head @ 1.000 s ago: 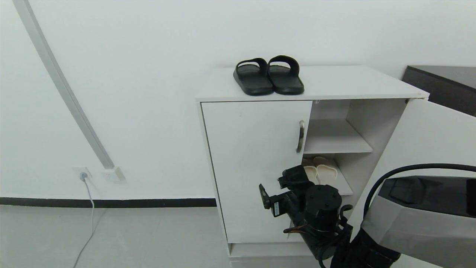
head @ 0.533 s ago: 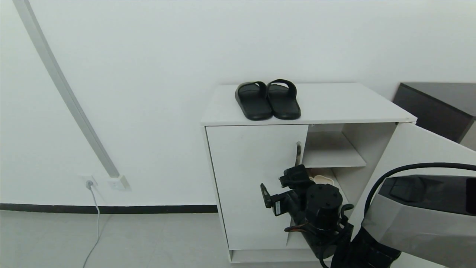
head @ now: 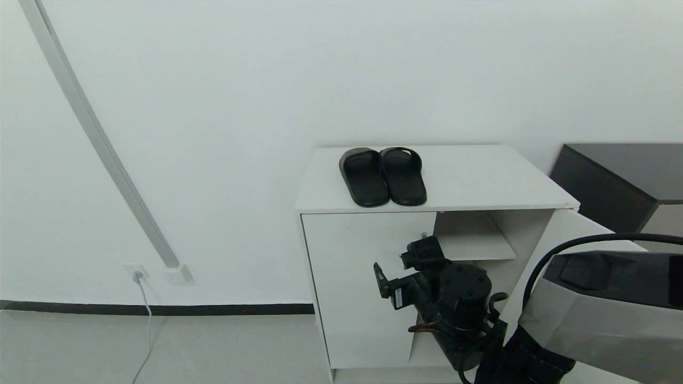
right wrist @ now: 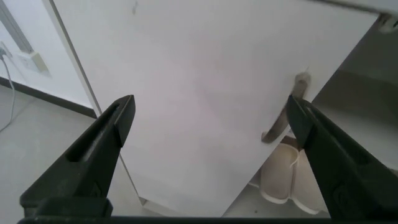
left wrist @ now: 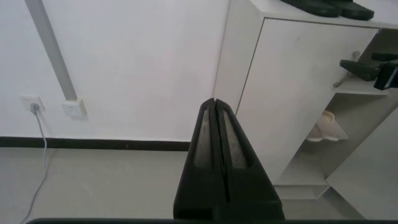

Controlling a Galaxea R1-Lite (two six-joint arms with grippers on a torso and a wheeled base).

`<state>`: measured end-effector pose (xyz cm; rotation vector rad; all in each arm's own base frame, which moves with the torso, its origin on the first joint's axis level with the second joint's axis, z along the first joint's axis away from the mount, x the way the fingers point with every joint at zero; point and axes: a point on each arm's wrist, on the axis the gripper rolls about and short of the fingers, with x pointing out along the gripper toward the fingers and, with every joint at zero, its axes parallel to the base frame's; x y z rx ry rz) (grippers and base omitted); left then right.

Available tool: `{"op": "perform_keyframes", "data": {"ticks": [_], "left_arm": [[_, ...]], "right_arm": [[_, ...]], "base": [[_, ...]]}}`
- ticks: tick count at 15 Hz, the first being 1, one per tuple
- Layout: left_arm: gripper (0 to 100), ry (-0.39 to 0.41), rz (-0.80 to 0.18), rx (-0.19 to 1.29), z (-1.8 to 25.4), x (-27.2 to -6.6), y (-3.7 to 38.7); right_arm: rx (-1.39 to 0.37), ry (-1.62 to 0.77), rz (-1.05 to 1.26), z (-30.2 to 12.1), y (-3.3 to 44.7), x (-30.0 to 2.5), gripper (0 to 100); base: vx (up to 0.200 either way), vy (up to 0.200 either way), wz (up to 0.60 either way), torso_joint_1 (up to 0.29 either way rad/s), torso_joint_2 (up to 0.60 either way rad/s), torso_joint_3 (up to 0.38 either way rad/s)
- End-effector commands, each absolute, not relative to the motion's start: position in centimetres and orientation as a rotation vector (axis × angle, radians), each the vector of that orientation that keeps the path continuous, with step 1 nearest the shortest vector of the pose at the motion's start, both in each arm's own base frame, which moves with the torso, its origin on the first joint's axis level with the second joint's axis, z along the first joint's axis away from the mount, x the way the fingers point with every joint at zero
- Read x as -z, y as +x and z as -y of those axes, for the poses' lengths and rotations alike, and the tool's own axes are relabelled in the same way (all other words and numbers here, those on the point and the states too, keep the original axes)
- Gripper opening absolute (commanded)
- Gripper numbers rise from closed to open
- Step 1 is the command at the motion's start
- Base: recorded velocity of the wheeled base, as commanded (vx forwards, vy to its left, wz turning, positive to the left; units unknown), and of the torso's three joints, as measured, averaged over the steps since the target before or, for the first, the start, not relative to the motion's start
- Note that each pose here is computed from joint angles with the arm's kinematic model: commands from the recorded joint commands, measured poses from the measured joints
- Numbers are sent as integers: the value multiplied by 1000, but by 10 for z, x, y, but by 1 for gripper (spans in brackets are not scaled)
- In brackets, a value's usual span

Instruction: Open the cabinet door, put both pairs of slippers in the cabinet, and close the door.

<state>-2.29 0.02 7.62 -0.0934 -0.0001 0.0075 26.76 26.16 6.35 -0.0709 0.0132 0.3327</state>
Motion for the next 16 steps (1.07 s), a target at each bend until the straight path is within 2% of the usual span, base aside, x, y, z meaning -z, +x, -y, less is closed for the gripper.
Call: {"op": "perform_keyframes", "data": {"ticks": [1,9,13,16], "left_arm": [[0,-94,-1,-9,0,-76,-23],[0,-94,-1,-8,0,-76,-23],[0,-94,-1,-8,0,-76,-23],[0,-91,0,-8,0,-76,-23]], "right_arm": [[-335,-73,-16,-262,267,-63,100],[-335,-75,-18,-262,266,-62,100],[-346,-73,-15,-262,267,-62,100],[-361,-88,5,-261,270,-65,100]], "base": [[0,0,0,232,-544,-320],[0,0,0,240,-542,-300],[0,0,0,170,-373,-206],[0,0,0,15,-30,-17]]}}
